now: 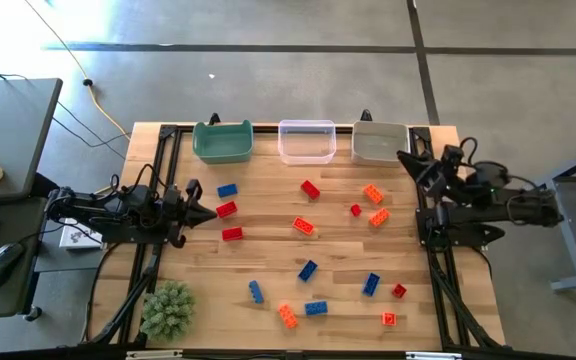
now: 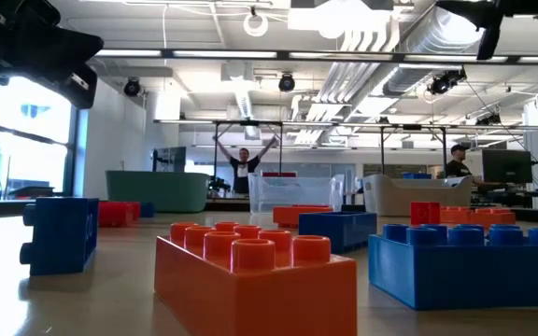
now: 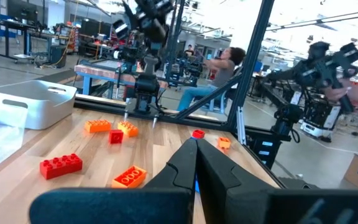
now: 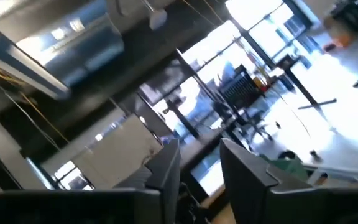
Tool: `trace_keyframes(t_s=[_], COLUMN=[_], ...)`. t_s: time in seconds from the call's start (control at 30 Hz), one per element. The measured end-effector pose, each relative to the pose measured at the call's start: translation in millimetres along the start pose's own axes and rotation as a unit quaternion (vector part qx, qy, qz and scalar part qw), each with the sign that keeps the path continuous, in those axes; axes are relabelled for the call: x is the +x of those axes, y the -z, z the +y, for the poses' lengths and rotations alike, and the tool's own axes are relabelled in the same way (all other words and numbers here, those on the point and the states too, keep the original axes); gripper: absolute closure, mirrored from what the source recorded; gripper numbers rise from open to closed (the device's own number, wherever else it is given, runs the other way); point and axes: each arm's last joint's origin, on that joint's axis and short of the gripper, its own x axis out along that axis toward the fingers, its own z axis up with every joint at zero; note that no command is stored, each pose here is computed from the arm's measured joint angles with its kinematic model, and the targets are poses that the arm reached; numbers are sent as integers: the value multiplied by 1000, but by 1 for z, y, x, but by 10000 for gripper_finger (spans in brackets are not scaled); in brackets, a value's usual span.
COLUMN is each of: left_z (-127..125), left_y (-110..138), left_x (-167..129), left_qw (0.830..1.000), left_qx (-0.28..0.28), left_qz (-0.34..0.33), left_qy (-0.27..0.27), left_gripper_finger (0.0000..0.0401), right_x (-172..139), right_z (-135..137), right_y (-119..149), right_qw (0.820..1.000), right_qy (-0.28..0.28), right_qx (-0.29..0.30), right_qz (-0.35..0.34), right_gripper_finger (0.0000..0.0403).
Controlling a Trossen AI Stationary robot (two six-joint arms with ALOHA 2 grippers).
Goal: Sort & place blocks by color
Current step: Put the red game piece into the gray bin
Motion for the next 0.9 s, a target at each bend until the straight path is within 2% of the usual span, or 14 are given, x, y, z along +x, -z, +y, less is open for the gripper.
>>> trace_keyframes(t_s=[0.13,0.23,0.43,0.67,0.9], left_z=[0,0,0,0,0], left_y=[0,0,0,0,0], left_x=[0,0,0,0,0], left_qw=[1000,1000,1000,1000,1000], left_qx=[0,0,0,0,0], left_qz=[-2,-2,-2,-3,-3], left_qy=[-7,-7,-8,-9,-8], left_gripper_finger=[401,401,401,401,401], right_x=[17,29,51,75,91], right_z=[16,27,36,34,17], right_y=[-10,-15,-11,14,56], right_qw=[996,990,961,904,835], right_qy=[33,64,160,280,376], right_qx=[-14,-1,22,57,28], right_qz=[76,126,225,317,401], right_gripper_finger=[274,270,269,269,269])
